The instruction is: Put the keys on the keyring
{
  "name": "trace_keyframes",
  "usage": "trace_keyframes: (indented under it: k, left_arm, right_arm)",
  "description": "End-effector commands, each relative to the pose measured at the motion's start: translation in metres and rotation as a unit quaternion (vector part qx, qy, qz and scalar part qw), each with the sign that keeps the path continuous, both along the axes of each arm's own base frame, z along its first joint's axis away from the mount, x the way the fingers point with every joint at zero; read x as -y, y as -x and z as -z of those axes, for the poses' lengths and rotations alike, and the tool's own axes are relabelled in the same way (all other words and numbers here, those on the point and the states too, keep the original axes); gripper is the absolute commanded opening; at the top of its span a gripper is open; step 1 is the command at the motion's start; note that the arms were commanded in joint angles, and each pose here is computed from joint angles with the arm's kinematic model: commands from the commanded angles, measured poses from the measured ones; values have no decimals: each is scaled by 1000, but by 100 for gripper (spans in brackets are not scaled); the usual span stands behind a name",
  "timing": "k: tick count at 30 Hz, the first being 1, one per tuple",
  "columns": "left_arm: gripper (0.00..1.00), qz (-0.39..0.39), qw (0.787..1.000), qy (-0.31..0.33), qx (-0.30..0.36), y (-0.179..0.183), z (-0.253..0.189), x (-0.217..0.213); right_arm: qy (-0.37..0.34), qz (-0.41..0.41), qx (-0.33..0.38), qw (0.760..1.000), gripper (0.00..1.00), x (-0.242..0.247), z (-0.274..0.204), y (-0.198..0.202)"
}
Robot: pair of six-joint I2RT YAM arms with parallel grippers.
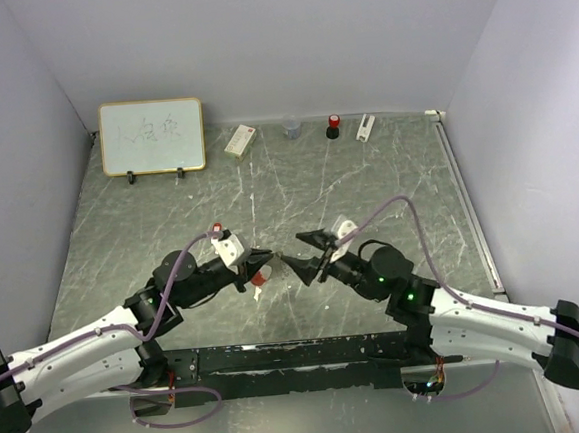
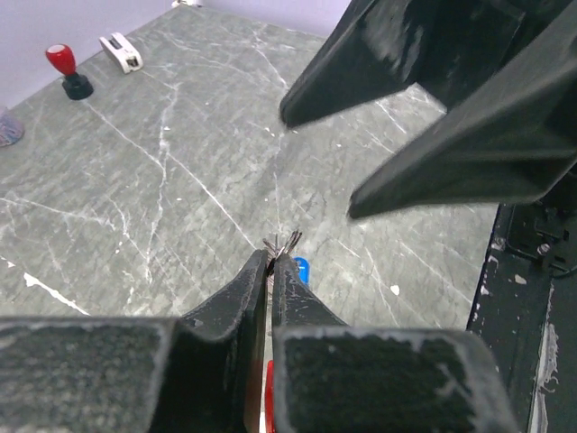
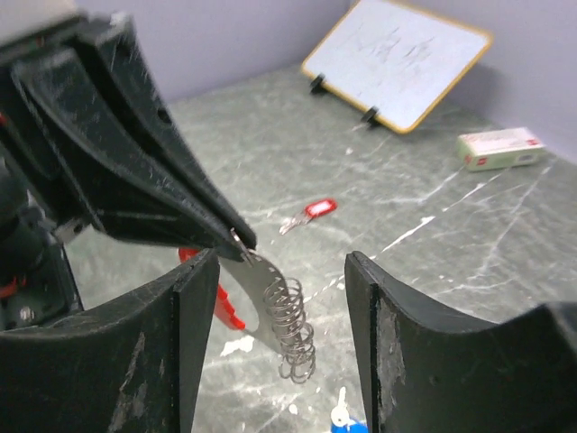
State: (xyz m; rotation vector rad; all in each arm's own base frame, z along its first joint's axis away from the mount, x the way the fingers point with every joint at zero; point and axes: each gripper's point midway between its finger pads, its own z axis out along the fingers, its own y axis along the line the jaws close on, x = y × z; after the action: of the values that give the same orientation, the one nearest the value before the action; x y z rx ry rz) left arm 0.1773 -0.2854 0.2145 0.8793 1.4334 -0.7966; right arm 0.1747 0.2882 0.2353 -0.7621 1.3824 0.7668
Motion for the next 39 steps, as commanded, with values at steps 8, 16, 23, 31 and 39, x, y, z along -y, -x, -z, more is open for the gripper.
trace_keyframes:
  k: [8, 16, 23, 31, 39]
  left_arm:
    - [7, -19, 997, 56, 43, -3, -22, -7]
    - [7, -58, 996, 70, 21, -15, -29, -10]
    - [7, -131, 987, 96, -22, -32, -30, -24]
    - [7, -206, 970, 120, -49, -41, -33, -54]
    - [7, -222, 966, 127, -48, -40, -31, -65]
  right_arm:
    - [-106, 188, -30, 976, 62, 76, -49, -30]
    - [2, 254, -96, 962, 62, 71, -2, -50]
    - [91, 295, -204, 929, 64, 56, 67, -59]
    - [127, 279, -319, 897, 55, 56, 144, -51]
    - [105, 248, -371, 889, 43, 52, 178, -47]
